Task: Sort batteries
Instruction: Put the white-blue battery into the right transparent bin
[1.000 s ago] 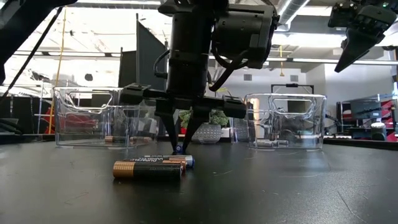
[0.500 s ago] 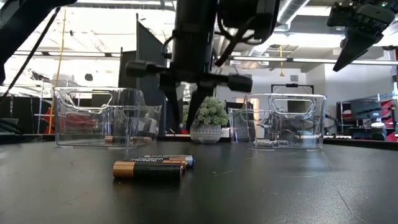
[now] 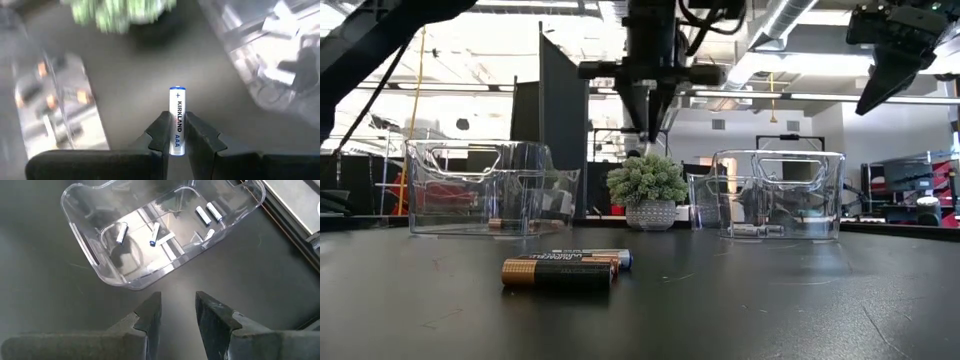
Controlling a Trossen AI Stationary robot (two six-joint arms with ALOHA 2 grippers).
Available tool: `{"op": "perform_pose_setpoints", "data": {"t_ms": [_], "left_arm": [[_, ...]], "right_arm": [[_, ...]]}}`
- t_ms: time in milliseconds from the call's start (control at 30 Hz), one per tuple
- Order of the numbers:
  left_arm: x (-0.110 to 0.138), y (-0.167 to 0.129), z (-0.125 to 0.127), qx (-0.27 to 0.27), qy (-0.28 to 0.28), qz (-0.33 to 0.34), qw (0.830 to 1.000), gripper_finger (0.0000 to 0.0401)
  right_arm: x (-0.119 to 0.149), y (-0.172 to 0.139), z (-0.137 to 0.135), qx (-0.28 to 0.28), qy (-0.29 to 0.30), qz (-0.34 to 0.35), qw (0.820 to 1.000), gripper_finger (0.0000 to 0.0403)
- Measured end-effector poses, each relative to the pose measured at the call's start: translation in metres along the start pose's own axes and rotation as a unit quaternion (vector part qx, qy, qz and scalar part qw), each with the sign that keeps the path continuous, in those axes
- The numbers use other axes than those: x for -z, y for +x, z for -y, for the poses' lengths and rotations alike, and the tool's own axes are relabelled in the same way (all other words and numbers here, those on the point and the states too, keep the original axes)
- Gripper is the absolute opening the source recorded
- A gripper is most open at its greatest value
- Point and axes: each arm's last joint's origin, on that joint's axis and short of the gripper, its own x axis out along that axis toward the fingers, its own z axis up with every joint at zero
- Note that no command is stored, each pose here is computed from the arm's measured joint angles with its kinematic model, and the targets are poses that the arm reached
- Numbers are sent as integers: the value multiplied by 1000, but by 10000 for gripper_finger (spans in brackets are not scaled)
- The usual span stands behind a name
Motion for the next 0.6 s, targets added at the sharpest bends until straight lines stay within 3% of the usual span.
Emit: {"op": "perform_pose_setpoints", "data": {"t_ms": [167,267,467,600], "left_arm": [[-53,-4,-26,48,61,40,996,45],[-82,2,-31,93,121,76,985,45],[-124,20,-26,227,231,136,936,45],[-134,38,-19,250,284,159,912,45]], "right_arm": [[-1,0,0,-1,25,4,1000,137],[-3,0,0,-3,41,14,999,137],[-9,0,-2,-11,73,43,996,137],[-11,0,-2,-14,101,52,993,137]]}}
